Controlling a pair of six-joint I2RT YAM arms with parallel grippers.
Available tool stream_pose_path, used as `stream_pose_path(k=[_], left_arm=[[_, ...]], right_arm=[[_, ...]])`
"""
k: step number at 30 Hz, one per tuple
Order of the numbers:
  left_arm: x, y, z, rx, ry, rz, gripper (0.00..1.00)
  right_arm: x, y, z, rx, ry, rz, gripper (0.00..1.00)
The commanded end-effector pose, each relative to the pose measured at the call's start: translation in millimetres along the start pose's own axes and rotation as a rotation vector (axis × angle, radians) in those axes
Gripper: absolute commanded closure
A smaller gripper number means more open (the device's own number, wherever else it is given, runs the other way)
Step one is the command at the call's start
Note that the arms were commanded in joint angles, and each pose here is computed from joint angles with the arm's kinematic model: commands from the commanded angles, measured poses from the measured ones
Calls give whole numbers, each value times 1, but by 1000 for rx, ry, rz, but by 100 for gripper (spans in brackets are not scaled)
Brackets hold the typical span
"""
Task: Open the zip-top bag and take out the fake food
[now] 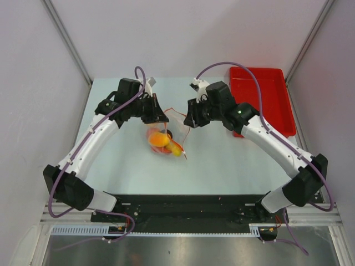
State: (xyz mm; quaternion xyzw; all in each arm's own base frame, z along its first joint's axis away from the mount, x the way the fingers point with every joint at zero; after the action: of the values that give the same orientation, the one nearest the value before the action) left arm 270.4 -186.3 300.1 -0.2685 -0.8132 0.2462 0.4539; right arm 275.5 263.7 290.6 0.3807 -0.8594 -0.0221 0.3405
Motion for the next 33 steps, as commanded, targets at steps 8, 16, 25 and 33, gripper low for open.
stream_pose_path(k=[8, 16, 25, 33], left_arm=[[13, -18, -11, -43, -56, 84, 100], [13, -19, -5, -15, -69, 124, 100], [1, -22, -5, 53, -75, 202, 100], [-6, -25, 0, 66, -49, 224, 100]], right_arm=[[-32, 42, -1, -47, -70, -223, 80], [-73, 27, 21, -23, -12, -246, 75], [-96, 28, 47, -89, -28, -318, 49], [-119, 16, 64, -51, -18, -280, 29]])
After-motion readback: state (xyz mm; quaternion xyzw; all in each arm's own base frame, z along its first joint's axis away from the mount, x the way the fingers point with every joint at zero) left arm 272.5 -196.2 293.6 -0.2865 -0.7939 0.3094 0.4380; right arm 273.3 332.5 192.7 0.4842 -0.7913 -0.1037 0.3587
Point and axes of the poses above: each gripper's point midway between its finger pads, its own x axis back along the fingers, its own y axis along the line the jaws close on, z = x × y, the point moved 6 cm from there along x, back along the fingers, and after that the axes turned 3 degrees about x, right-handed, at the moved point
